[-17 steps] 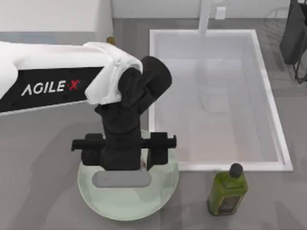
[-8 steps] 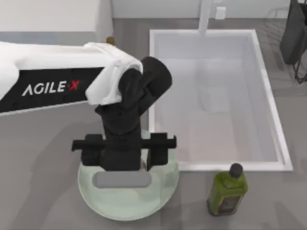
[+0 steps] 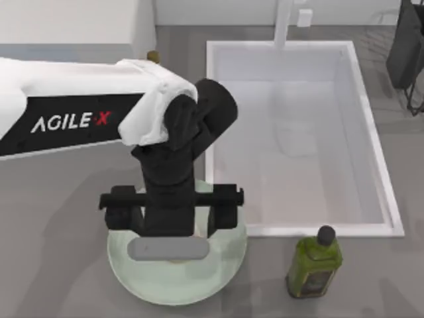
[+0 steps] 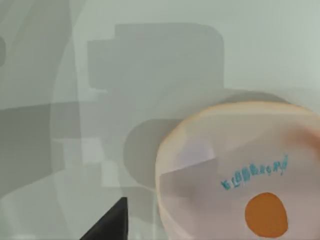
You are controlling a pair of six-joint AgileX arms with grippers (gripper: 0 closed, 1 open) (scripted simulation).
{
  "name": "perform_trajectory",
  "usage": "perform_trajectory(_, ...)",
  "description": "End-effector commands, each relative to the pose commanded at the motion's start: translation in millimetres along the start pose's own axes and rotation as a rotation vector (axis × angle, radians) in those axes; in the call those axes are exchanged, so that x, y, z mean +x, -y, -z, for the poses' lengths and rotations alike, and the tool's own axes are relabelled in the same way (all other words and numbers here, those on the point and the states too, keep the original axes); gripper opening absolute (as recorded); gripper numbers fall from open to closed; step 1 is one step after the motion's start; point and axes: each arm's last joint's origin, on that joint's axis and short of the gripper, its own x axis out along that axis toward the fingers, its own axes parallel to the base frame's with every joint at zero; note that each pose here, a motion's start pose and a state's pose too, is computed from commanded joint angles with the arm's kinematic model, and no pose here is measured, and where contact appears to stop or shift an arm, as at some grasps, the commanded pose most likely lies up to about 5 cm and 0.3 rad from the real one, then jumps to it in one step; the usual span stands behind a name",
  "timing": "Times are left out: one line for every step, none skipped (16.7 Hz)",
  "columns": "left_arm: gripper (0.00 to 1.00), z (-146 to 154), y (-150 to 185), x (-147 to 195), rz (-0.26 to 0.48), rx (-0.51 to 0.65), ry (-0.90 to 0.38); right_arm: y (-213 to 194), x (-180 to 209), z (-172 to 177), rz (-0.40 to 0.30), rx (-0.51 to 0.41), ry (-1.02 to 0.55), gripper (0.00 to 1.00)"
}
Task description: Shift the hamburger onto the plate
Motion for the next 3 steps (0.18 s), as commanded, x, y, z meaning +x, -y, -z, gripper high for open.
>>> perform_trajectory(1.00, 0.0, 0.0, 0.0, 0.000, 0.000, 0.000, 0.0, 0.0, 0.0, 0.000, 0.000, 0.000, 1.00)
perform_trajectory(1.00, 0.0, 0.0, 0.0, 0.000, 0.000, 0.000, 0.0, 0.0, 0.0, 0.000, 0.000, 0.000, 1.00)
perform_trajectory(1.00, 0.0, 0.0, 0.0, 0.000, 0.000, 0.000, 0.0, 0.0, 0.0, 0.000, 0.000, 0.000, 1.00)
